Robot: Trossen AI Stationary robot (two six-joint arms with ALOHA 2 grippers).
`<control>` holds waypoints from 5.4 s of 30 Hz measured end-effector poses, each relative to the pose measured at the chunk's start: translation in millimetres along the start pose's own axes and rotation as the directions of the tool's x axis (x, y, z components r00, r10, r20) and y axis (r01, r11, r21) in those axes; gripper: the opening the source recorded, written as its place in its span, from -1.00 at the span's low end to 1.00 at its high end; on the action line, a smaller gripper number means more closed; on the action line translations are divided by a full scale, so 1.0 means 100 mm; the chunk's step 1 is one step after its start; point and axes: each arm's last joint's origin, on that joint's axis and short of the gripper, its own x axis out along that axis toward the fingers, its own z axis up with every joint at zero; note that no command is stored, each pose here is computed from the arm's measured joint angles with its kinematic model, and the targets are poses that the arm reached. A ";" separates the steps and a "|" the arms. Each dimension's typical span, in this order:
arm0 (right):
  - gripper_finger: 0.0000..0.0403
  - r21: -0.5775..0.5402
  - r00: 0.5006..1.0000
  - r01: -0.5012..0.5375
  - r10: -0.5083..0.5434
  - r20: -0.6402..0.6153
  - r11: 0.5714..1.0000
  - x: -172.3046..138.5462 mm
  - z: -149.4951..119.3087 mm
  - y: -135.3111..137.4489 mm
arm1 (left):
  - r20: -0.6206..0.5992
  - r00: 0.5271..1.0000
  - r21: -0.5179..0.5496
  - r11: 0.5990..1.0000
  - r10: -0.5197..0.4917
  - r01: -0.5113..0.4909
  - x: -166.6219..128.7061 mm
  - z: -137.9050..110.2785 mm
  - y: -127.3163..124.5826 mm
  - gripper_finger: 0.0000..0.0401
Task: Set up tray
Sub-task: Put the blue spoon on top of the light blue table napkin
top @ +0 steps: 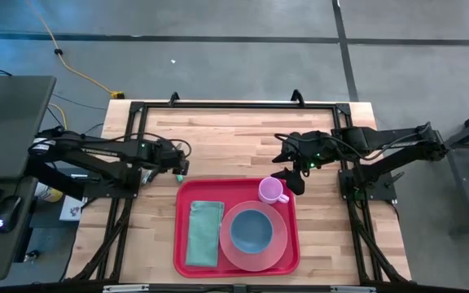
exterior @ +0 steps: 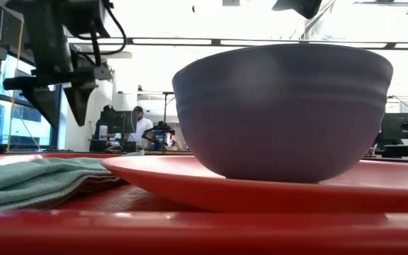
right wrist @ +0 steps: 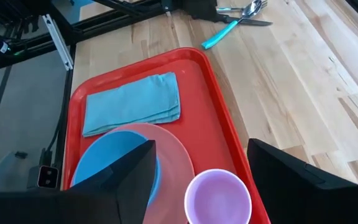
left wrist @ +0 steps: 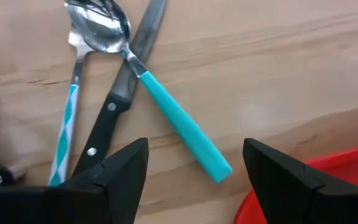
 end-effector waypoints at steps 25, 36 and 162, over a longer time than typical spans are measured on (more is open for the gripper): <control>0.17 -0.026 1.000 -0.012 0.012 -0.017 1.000 0.00 -0.01 0.00 | -0.133 0.987 -0.011 0.996 0.087 -0.089 0.56 0.03 -0.11 0.46; 0.17 -0.027 0.999 -0.012 0.011 -0.037 1.000 0.00 -0.03 0.00 | -0.137 0.989 -0.049 0.997 0.054 -0.061 0.68 -0.03 -0.04 0.36; 0.17 -0.047 0.984 -0.118 0.110 -0.143 0.992 -0.02 -0.18 0.21 | -0.004 0.997 0.287 0.955 0.074 -0.070 -1.07 -1.78 -1.94 -0.68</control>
